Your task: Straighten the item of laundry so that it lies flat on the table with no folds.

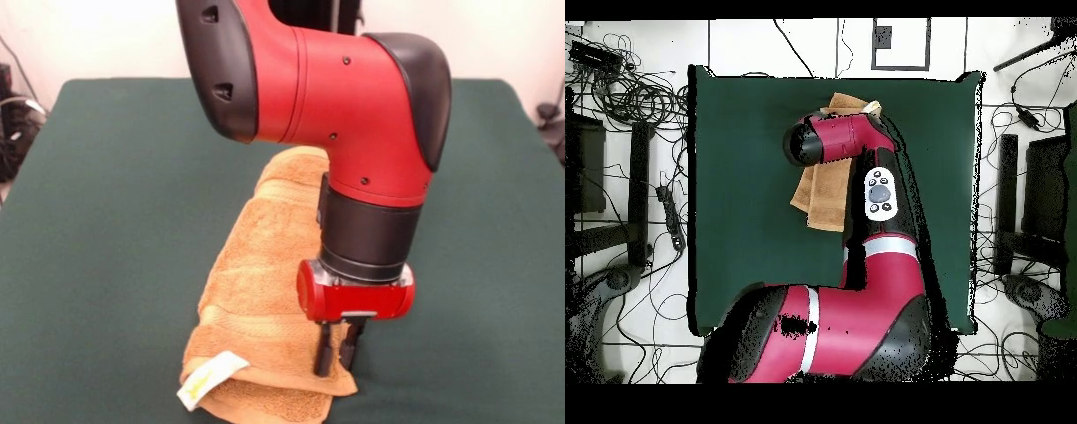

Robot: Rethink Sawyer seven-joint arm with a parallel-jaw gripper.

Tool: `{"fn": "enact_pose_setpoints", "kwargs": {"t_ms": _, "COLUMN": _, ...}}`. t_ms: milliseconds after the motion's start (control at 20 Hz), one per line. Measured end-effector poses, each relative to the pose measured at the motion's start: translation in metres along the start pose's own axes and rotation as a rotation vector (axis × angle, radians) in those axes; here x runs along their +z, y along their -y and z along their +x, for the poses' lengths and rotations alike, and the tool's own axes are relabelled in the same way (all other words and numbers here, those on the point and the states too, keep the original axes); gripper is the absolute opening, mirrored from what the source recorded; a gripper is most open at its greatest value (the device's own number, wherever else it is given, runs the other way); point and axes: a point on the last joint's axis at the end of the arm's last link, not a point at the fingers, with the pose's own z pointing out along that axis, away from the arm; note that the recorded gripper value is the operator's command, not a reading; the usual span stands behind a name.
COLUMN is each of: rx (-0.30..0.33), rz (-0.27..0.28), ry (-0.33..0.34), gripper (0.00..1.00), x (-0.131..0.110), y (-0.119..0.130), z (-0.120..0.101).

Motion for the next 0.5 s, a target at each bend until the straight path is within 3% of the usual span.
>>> {"fn": "enact_pose_setpoints", "kwargs": {"t_ms": 500, "rx": 0.013, "rz": -0.002, "ry": 0.018, "gripper": 0.00, "x": 0.0015, "y": 0.0015, "z": -0.0010}}
